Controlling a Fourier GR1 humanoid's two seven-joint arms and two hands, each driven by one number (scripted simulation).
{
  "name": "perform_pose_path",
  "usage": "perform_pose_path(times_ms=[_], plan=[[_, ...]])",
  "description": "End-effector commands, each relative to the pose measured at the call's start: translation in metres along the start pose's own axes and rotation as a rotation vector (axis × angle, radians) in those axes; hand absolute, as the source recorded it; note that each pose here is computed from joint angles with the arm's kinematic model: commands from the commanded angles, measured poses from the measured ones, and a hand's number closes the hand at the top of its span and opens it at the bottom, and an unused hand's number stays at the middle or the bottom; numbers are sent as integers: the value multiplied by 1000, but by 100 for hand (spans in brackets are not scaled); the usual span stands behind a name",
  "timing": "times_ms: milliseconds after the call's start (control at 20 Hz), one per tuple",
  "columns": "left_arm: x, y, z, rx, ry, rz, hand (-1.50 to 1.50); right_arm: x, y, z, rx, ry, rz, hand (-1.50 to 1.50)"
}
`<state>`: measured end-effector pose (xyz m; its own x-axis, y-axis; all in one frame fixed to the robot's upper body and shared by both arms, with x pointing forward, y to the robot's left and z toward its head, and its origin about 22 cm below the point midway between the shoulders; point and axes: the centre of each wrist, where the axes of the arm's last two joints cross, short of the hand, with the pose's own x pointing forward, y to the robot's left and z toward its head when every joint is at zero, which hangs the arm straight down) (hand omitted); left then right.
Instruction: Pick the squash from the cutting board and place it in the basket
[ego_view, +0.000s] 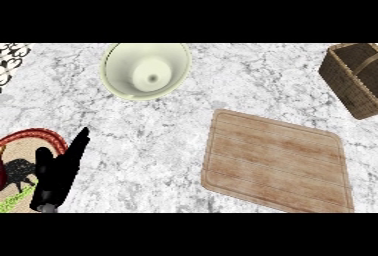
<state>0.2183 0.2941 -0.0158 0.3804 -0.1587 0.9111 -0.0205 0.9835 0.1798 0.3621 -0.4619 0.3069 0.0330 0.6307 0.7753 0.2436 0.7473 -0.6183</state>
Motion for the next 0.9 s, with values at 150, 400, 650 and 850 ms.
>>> perform_pose_path(times_ms=[150,400,650,850], plan=[[-16,-11,1,-22,141,27,0,-35,-15,4,-8,-47,118,-150],[-39,-5,2,-21,143,19,0,-43,-17,2,-45,-91,62,-150],[-38,-10,4,-21,144,18,0,-34,-57,10,-115,-30,-62,-150],[-18,-5,-8,-16,130,33,0,-52,-79,25,-163,1,-113,-150]])
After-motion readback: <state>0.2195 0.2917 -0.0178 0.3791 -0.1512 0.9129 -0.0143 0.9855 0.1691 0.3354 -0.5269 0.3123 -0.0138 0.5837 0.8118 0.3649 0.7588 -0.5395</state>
